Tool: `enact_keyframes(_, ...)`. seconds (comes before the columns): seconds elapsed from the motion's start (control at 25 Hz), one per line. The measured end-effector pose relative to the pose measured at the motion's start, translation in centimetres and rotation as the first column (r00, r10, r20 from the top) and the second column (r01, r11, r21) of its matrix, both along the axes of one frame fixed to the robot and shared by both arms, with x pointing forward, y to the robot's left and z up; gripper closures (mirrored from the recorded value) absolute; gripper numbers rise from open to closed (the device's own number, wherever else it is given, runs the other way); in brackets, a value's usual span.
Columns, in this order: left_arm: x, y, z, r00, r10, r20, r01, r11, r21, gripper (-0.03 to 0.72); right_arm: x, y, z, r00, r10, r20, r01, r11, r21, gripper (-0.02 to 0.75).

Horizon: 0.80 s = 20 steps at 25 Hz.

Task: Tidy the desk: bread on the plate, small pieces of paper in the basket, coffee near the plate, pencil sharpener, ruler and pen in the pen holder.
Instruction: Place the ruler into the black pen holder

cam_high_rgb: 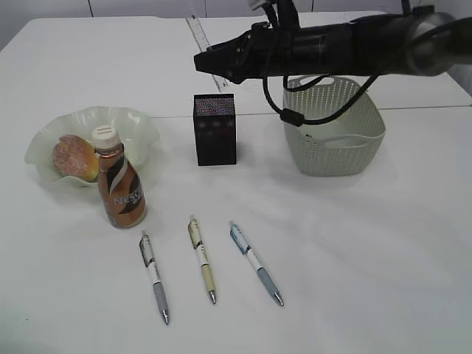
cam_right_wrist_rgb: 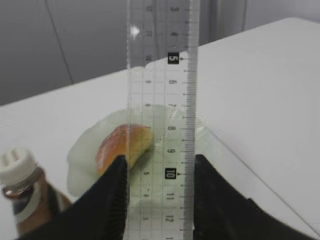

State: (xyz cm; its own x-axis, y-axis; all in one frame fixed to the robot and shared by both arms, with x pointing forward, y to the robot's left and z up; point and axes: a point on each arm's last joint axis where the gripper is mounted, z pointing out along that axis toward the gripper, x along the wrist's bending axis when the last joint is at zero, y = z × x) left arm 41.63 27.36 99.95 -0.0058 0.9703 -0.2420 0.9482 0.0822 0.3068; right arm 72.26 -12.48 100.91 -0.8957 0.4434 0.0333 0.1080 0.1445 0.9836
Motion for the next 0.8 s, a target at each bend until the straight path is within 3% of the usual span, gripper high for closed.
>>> enact_keyframes(0.2, -0.5, 0.3, -0.2, 0.998, -0.035, -0.049, 0.038, 0.998, 0.048, 0.255, 2.7, 0.3, -1.9, 0.998, -0.052, 0.033, 0.049, 0.995, 0.082, 0.467)
enact_keyframes(0.48, -0.7, 0.3, -0.3, 0.996, -0.043, -0.077, 0.047, 0.998, 0.049, 0.255, 5.5, 0.8, -3.5, 0.992, -0.073, 0.105, 0.062, 0.993, 0.104, 0.468)
enact_keyframes(0.8, -0.7, 0.4, -0.3, 0.996, -0.050, -0.077, 0.055, 0.996, 0.066, 0.255, 6.5, 0.9, -7.5, 0.994, -0.095, 0.061, 0.090, 0.992, 0.088, 0.467)
